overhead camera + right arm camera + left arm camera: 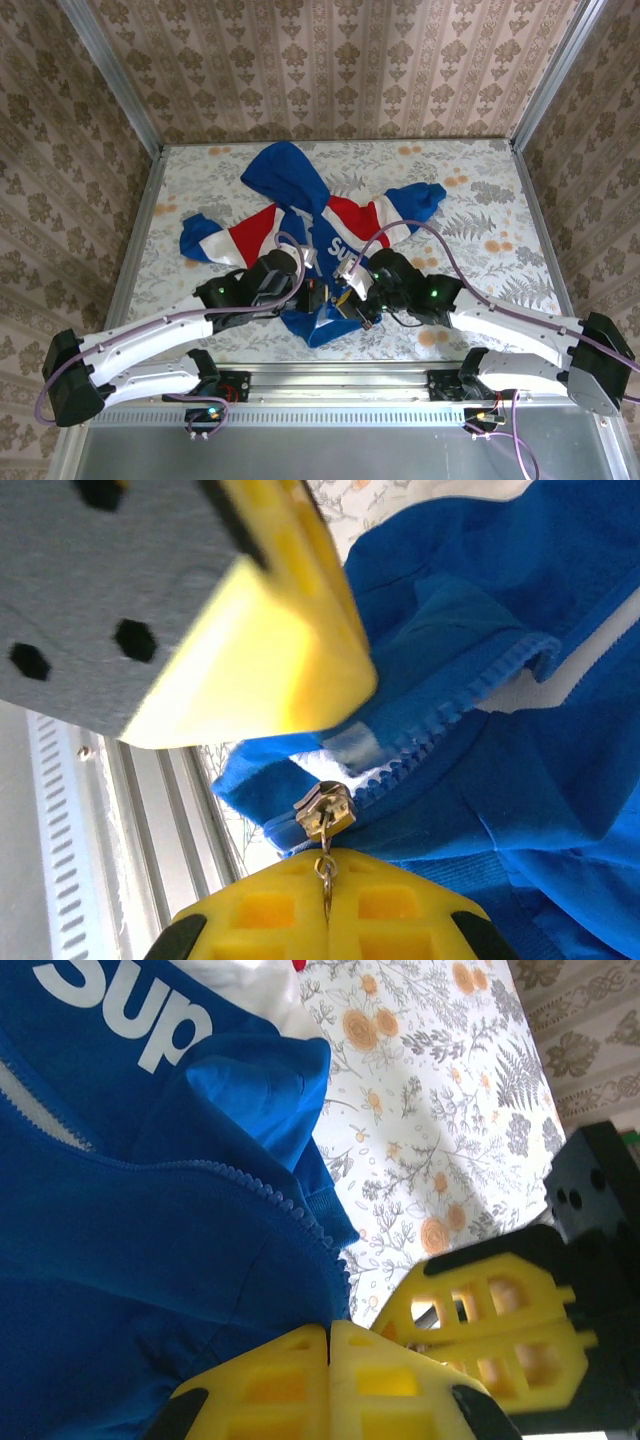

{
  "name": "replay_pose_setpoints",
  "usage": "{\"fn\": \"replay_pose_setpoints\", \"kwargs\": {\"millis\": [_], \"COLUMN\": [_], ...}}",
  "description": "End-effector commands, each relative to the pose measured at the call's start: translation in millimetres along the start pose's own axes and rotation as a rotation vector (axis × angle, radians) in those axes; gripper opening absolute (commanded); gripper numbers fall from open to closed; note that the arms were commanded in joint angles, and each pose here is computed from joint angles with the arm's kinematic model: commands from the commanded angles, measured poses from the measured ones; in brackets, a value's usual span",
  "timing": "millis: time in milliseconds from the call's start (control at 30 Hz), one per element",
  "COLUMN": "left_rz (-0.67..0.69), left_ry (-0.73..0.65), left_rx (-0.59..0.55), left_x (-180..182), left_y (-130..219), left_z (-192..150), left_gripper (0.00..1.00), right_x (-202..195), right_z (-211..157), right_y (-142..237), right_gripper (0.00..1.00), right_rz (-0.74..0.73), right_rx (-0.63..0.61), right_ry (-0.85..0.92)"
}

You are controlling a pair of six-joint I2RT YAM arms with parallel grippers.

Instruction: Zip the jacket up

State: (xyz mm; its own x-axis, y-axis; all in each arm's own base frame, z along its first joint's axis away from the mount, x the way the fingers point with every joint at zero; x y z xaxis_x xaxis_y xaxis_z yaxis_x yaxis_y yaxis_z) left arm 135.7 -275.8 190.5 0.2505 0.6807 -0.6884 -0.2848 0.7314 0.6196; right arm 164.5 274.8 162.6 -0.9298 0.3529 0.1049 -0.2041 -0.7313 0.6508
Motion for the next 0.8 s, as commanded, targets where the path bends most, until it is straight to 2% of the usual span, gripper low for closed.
{"fn": "replay_pose_setpoints", "kwargs": {"millis": [0,267,633,767], "left_rz": [0.000,0.016,-0.024,-0.036], "left_ry": [-0.024,0.063,0.134,0.120], "left_rx": [0.039,-0.031,0.014,0.015], "left_x": [8.0,23.7,39.1,39.4], "left_y": [7.2,16.4,-28.7,-37.2], "left_z": [-12.0,-12.2,-33.2,-38.8], "left_gripper": [0.00,0.00,0.00,0.00], "right_x": [7.5,5.9,7.9,8.3], "right_z": [-3.1,-9.1,-57.8,-62.2], "right_y": [2.2,-15.1,-51.0,-60.8], "right_gripper": [0.00,0.00,0.00,0.00], "right_rz": [0.082,0.098,0.171,0.192], "right_rx": [0.042,0.005,0.183,0.199], "right_ry": [0.016,-0.027,-0.091,-0.114]}}
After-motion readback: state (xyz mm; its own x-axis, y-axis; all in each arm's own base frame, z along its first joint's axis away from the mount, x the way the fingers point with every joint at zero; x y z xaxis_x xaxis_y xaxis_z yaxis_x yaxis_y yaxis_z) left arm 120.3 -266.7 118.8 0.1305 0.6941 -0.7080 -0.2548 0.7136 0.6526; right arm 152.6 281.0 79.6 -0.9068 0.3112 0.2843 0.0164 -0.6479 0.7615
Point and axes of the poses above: each hand's point on the last joint's axis, 136 mm out from that joint toward the fingers, its own y axis back along the fingers, its own x axis along the line the jaws close on, z = x × y, the point moved 2 cm from there along y, back along the fingers, and after that the axes turned 11 degrees about y, right-handed, at the moved point
